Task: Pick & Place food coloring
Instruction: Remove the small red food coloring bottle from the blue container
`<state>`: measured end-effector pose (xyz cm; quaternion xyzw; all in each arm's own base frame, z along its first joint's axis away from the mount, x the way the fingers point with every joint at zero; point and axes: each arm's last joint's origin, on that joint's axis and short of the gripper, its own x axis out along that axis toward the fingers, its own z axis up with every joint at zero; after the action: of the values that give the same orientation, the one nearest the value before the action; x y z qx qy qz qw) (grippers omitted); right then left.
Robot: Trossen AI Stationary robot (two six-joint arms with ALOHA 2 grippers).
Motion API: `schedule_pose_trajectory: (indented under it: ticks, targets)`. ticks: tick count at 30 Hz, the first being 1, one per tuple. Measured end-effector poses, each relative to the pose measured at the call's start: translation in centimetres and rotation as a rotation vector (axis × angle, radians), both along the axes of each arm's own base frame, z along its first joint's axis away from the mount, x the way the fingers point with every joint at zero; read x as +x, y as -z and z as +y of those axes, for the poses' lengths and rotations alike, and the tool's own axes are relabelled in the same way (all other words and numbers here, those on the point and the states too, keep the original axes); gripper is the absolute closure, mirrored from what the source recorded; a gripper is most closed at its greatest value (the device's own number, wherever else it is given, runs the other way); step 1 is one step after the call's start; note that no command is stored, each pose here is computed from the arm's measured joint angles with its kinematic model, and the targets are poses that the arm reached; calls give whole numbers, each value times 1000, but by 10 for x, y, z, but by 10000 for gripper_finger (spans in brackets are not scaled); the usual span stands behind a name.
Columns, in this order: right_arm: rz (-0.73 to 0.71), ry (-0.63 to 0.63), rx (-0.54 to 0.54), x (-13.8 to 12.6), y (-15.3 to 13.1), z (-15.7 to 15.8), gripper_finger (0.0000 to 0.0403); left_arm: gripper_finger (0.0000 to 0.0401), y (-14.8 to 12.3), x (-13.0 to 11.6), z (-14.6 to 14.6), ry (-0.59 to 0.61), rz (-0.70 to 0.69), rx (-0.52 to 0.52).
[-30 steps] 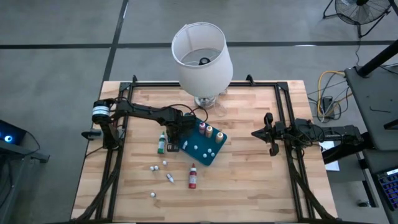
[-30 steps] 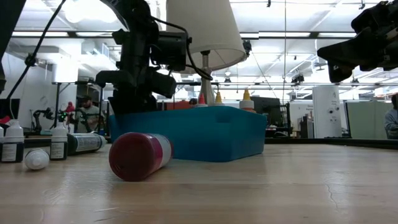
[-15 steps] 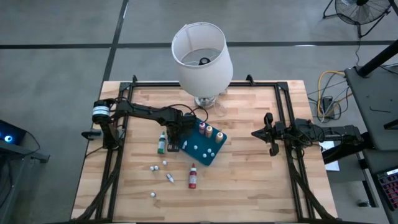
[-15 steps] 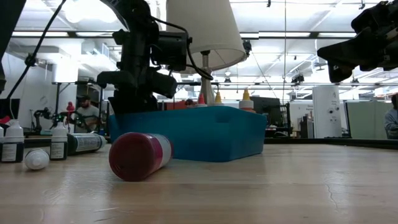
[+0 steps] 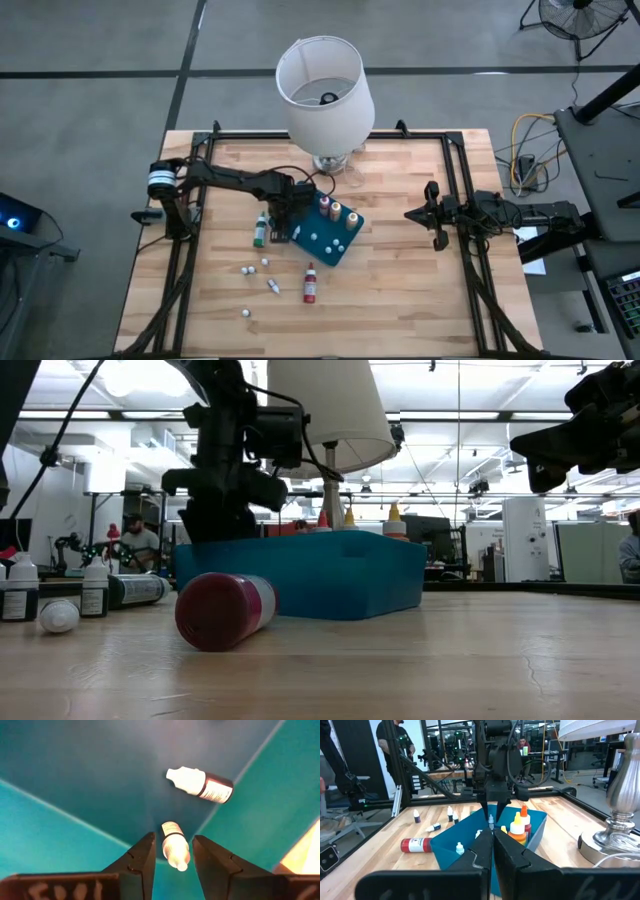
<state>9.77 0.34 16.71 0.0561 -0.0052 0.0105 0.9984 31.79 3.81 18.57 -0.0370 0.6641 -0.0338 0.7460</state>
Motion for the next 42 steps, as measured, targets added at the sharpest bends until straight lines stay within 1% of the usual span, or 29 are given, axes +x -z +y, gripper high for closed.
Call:
schedule_pose_trajectory:
  ticks: [8,16,21,26,30,33,35,37,42]
  targets:
    - [0,0,0,0,0,0,394,297,-12,4,1,0,-17,2]
    - [0,0,0,0,0,0,394,297,-32,1,0,0,27,-4]
    - [-1,1,0,0,0,0,394,297,-47,-2,-4,-8,-8,-2]
    - [1,0,0,0,0,0,394,297,-58,-8,-14,-9,-39,-4]
    - [1,0,0,0,0,0,394,297,-61,-8,-20,3,-56,-5]
    - [4,0,0,0,0,0,394,297,-62,-5,-20,-13,-82,-5]
    - [6,0,0,0,0,0,394,297,-63,-2,-19,-42,-107,-7]
    - [5,0,0,0,0,0,394,297,-64,0,-19,-122,-125,-20]
    - [5,0,0,0,0,0,394,297,-71,11,-15,-506,-206,-114]
